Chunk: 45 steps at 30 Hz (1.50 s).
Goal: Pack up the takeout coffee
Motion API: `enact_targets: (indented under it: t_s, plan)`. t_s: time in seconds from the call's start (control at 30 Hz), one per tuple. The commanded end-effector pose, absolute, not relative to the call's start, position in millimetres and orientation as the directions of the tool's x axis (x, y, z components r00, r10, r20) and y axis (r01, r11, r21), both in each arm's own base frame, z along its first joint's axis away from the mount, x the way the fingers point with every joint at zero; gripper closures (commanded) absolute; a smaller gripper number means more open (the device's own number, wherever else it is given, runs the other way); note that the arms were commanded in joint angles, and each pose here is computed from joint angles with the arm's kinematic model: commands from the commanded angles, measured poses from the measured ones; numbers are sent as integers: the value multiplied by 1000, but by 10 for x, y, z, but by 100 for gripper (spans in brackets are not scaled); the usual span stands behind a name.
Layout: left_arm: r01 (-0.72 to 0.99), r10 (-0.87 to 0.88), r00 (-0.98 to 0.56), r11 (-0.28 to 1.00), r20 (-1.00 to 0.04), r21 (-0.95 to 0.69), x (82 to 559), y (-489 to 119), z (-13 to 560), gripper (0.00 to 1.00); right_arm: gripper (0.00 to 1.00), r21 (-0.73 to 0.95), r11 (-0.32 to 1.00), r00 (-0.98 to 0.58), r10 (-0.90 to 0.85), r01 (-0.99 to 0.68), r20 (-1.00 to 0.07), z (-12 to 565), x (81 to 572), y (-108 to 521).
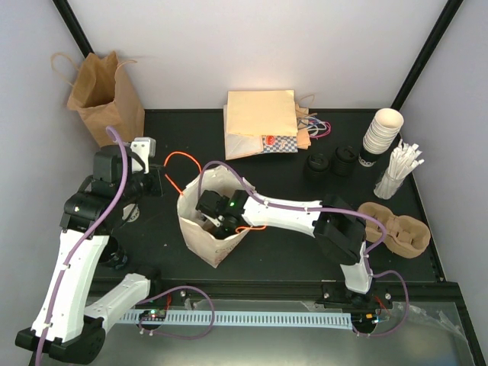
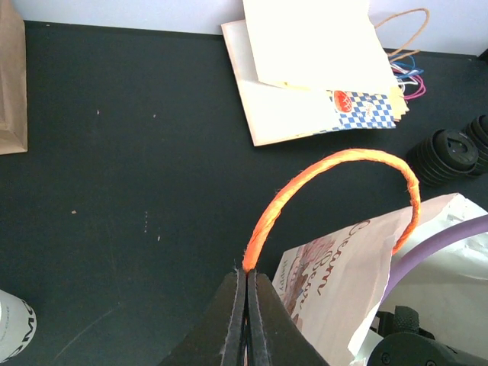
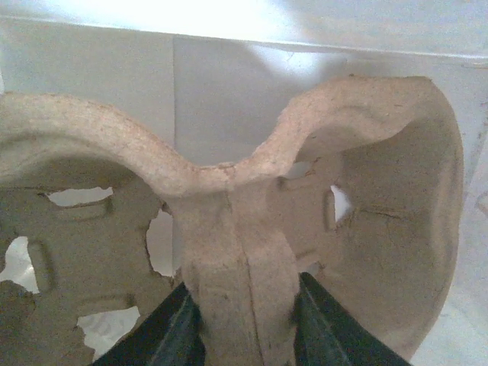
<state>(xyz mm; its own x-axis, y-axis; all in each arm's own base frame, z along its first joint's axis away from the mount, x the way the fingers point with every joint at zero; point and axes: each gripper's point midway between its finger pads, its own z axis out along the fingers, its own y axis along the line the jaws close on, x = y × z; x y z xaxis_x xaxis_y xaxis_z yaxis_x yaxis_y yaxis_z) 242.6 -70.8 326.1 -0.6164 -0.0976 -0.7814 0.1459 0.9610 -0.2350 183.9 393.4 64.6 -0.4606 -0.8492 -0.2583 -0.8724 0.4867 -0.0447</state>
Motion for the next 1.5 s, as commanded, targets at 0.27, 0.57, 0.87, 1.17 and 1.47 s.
enact_targets:
  t_s: [0.27,0.57,0.87,1.17,1.47]
  plan:
    - [172,-97,-587,955,-804,-241,2374,-714,3407,98,16,-127,460,-443,-885,-879,-143,376,1824,3714]
    - [187,-98,-589,949,-802,-253,2336,-742,3415,98,9,-132,471,-444,-875,-872,-192,625,1853,3751]
    - [251,-74,-595,929,-800,-272,2299,-852,3411,99,0,-145,497,-449,-851,-855,-272,1081,1886,3739]
    - [374,-79,-619,845,-782,-382,2163,-1133,3364,60,0,-159,511,-451,-839,-845,-303,1299,1917,3719]
    - [420,-54,-644,809,-763,-411,2005,-1216,3285,45,4,-144,531,-461,-819,-835,-342,1468,1928,3744]
